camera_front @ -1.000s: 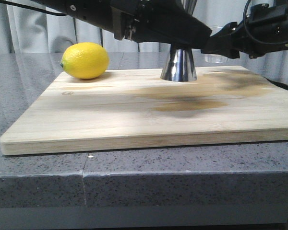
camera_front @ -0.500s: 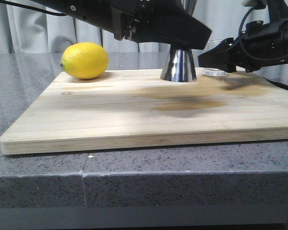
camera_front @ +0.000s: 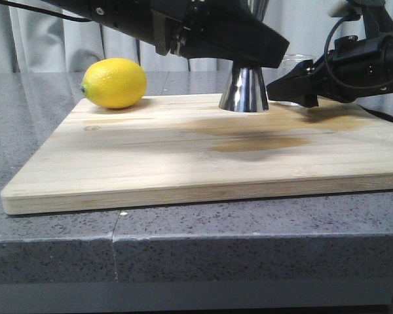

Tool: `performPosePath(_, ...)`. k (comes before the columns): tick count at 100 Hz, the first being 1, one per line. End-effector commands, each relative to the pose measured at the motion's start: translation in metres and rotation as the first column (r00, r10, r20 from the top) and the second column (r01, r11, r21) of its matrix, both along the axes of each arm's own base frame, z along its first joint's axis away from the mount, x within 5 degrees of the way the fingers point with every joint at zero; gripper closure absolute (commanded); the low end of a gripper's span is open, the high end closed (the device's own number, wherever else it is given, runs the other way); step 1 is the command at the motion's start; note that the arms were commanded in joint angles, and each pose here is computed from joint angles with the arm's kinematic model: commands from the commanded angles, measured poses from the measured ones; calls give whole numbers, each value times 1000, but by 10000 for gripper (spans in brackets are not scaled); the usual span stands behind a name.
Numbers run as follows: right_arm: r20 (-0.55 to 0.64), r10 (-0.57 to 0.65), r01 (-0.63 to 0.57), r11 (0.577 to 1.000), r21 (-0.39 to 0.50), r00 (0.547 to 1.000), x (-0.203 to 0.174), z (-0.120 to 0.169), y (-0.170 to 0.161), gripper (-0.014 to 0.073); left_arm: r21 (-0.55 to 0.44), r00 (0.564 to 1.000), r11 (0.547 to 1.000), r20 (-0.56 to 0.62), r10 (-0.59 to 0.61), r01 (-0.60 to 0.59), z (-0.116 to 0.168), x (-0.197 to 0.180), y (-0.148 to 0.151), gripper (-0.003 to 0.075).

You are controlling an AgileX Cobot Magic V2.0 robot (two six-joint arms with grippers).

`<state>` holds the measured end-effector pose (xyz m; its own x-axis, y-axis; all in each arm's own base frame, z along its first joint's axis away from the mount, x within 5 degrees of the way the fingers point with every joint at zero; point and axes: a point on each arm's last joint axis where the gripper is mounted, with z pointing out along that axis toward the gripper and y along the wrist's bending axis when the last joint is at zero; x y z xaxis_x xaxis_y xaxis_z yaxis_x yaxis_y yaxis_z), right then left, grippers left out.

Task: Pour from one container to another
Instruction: 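Lower the beaker onto the board with the right gripper and release, then lower the filled jigger onto the board beside the lemon with the left gripper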

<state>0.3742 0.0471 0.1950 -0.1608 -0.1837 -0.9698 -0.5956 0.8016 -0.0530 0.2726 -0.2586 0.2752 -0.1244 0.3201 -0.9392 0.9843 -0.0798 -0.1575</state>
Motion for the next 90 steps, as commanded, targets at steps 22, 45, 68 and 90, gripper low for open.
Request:
performPosePath(22,153,-40,22,993,117,987,-1,44,-3,18,-107,1000,994,23,-10,12,31,-6,-1,739)
performPosePath(45,262,-28,-7,991,131,965,-13,80,-1,18,-106,1000,994,25,-7,9,31,-6,-1,739)
performPosePath(68,443,-26,-49,986,157,896,-45,141,0,18,-109,999,994,35,13,-10,31,1,6,739)
performPosePath(90,619,-27,-78,987,142,785,-96,205,1,18,-123,998,991,35,55,-50,33,17,31,739)
